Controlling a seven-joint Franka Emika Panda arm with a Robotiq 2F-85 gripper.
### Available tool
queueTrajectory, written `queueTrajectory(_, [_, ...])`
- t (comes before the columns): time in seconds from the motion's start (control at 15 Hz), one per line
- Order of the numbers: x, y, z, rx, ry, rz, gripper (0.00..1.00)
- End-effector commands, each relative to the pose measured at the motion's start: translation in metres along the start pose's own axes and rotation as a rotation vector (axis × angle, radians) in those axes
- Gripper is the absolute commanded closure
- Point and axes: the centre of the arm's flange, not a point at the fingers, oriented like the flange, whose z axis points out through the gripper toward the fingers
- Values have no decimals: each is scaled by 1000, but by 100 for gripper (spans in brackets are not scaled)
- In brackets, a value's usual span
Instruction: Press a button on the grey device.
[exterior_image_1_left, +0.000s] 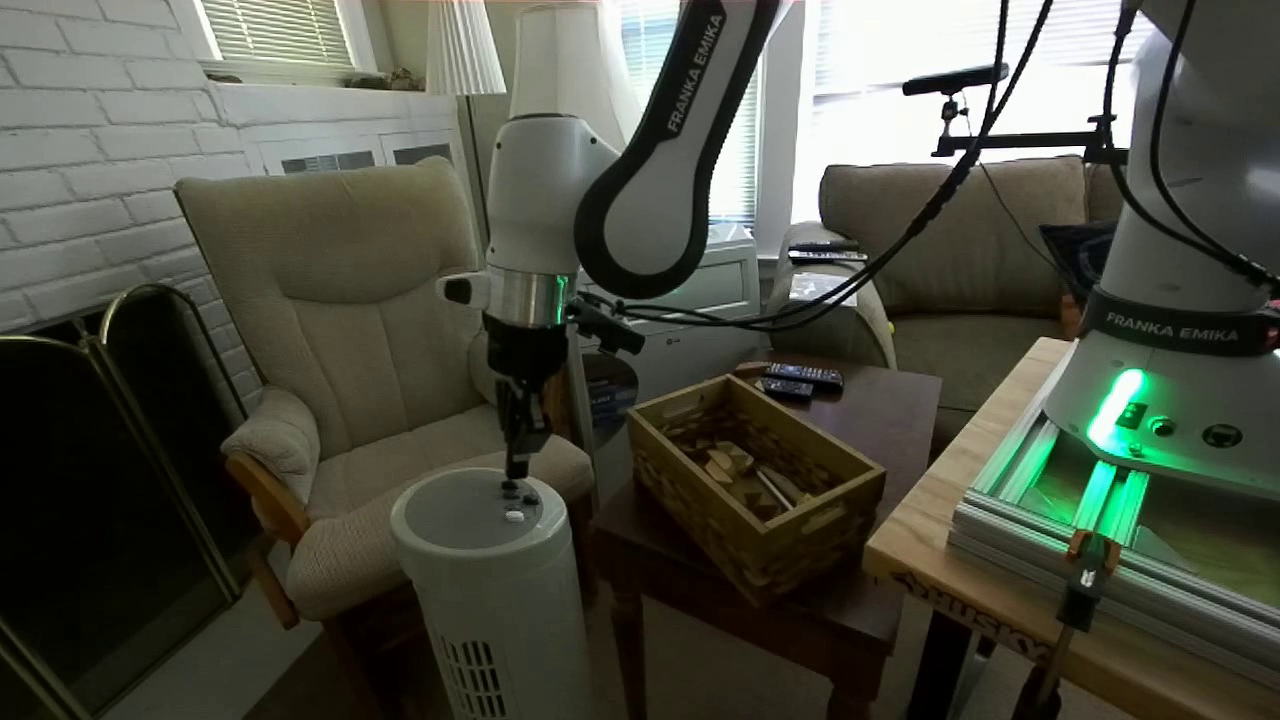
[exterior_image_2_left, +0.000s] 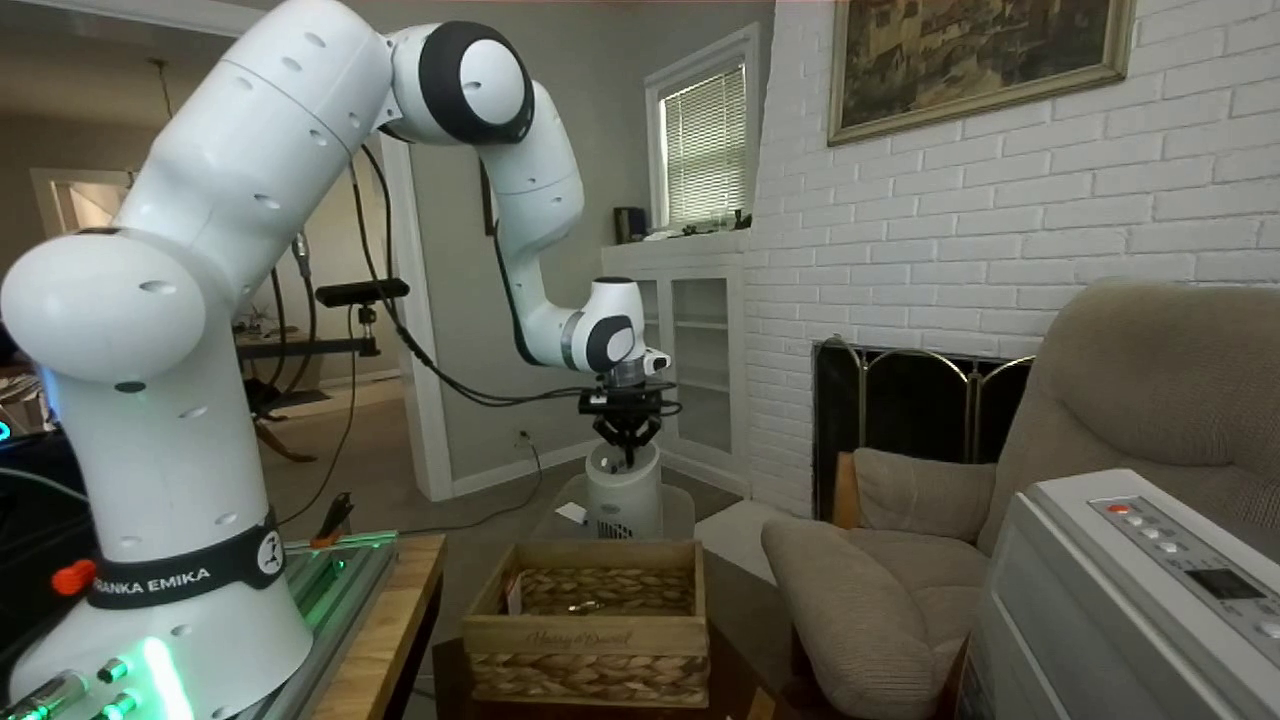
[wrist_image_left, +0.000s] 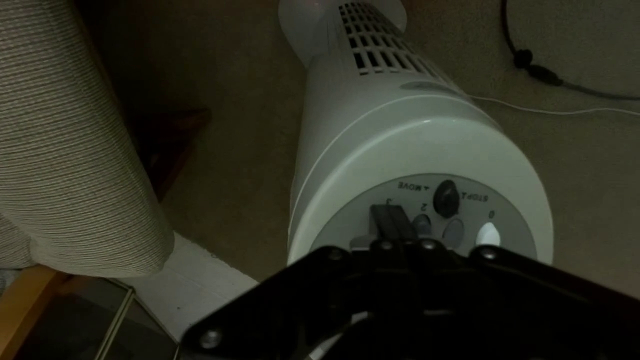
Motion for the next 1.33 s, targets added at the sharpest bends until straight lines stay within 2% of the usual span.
queueTrajectory(0.0, [5,-3,9,-14,9,13,100])
queueTrajectory(0.73, [12,5,25,-13,-5,12,100])
queueTrajectory(1.13, [16,9,56,35,-42,14,100])
queueTrajectory(1.27, [20,9,54,25,-40,14,100])
